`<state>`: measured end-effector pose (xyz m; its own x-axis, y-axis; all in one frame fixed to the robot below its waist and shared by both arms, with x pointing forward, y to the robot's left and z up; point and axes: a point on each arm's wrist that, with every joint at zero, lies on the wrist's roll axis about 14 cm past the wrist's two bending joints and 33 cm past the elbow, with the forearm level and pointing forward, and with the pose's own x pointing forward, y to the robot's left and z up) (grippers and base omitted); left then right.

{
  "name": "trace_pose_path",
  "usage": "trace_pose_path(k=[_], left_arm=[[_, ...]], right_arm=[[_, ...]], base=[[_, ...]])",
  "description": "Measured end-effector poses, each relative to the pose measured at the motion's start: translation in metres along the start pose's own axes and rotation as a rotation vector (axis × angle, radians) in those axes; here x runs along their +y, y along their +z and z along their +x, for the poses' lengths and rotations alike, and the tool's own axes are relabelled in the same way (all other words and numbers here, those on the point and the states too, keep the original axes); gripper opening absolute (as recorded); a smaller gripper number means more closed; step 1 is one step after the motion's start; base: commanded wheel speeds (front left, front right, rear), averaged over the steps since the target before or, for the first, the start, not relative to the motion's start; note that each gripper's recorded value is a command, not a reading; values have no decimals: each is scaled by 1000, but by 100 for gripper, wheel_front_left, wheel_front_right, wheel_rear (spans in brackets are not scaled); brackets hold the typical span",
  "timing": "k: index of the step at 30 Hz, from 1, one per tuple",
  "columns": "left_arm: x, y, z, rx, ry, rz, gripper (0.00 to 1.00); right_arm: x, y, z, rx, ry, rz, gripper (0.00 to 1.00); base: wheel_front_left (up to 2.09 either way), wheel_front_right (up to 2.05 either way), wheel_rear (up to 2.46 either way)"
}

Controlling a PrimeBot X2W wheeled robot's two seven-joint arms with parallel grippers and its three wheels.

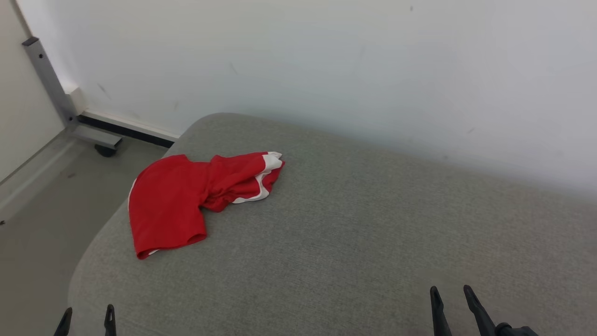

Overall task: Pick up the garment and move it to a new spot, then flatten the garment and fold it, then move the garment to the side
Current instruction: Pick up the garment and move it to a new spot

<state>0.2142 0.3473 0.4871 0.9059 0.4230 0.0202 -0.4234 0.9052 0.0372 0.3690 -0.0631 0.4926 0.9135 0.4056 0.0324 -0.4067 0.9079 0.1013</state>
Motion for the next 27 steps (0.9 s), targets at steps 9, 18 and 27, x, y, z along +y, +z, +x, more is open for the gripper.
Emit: trace_pose_path(k=[9, 18, 27], left_arm=[[41, -2, -25, 8, 144, -8, 100], [52, -1, -31, 8, 186, -8, 100], [43, 33, 11, -41, 74, 36, 100]], right_arm=[[35, 0, 25, 0, 116, 5, 100], [42, -2, 31, 7, 136, 5, 100], [22, 1, 23, -4, 80, -12, 100]], base=[[0, 0, 0], [0, 0, 0], [0, 0, 0]])
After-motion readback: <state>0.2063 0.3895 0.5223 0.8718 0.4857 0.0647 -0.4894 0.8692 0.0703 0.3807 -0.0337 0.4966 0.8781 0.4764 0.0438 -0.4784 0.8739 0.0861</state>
